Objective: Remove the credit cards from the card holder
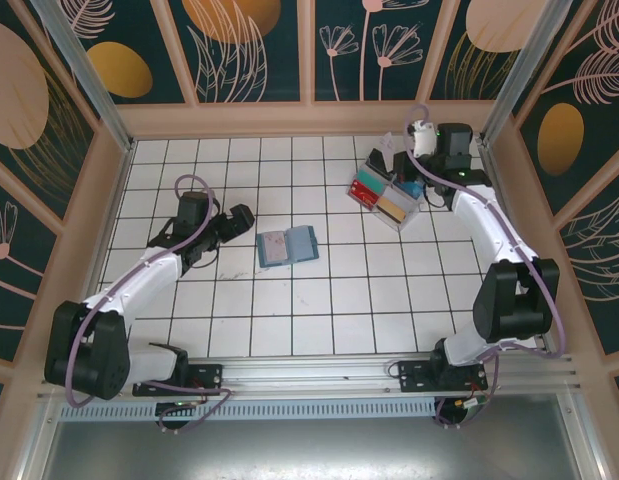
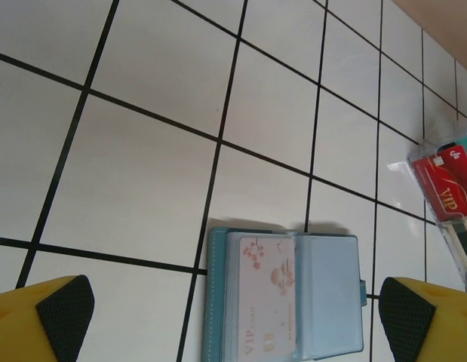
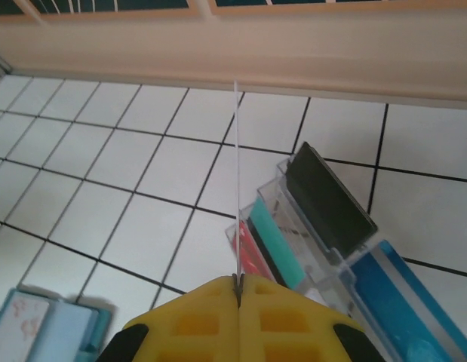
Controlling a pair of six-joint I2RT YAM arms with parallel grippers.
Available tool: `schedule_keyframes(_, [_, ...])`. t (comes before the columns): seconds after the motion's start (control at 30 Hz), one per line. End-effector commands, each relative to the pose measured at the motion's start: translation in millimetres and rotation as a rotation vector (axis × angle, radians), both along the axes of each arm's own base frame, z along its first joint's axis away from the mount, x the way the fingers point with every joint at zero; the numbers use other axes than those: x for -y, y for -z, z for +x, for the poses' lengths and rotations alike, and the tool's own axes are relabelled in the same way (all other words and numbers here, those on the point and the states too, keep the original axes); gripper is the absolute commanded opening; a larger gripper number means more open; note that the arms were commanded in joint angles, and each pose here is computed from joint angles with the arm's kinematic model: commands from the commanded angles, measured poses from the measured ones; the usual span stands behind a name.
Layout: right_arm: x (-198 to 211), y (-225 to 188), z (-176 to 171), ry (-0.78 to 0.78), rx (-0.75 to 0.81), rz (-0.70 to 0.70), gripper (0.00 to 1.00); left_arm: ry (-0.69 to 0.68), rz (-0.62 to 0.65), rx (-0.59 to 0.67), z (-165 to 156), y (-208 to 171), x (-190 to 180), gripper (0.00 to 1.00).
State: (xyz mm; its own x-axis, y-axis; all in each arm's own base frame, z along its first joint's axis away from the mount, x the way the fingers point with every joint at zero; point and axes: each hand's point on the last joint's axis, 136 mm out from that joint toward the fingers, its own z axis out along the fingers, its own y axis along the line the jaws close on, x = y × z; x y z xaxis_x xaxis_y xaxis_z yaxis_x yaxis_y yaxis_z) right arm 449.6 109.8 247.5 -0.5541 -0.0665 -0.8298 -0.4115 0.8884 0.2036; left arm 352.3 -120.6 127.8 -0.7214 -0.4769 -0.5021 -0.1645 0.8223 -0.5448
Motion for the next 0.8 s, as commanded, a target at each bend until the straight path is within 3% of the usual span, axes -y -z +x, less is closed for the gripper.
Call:
schedule_keyframes(0.0, [-1, -25, -6, -0.119, 0.075, -0.088, 0.00, 0.018, 0.014, 0.019, 7, -4, 3, 0.99])
schedule_keyframes(0.17, [-3, 0, -4, -0.234, 0.001, -0.207, 0.00, 0.049, 0.007, 0.022, 13, -7, 9, 0.99])
schedule_keyframes(0.43, [17, 50, -8, -0.294, -0.101, -0.397, 0.00, 0.081, 0.003, 0.007, 23, -3, 17, 0.99])
schedule_keyframes(0.77, [36, 106, -24, -0.329, -0.176, -0.455, 0.00, 0.138, 0.004, -0.020, 37, 7, 29, 0.99])
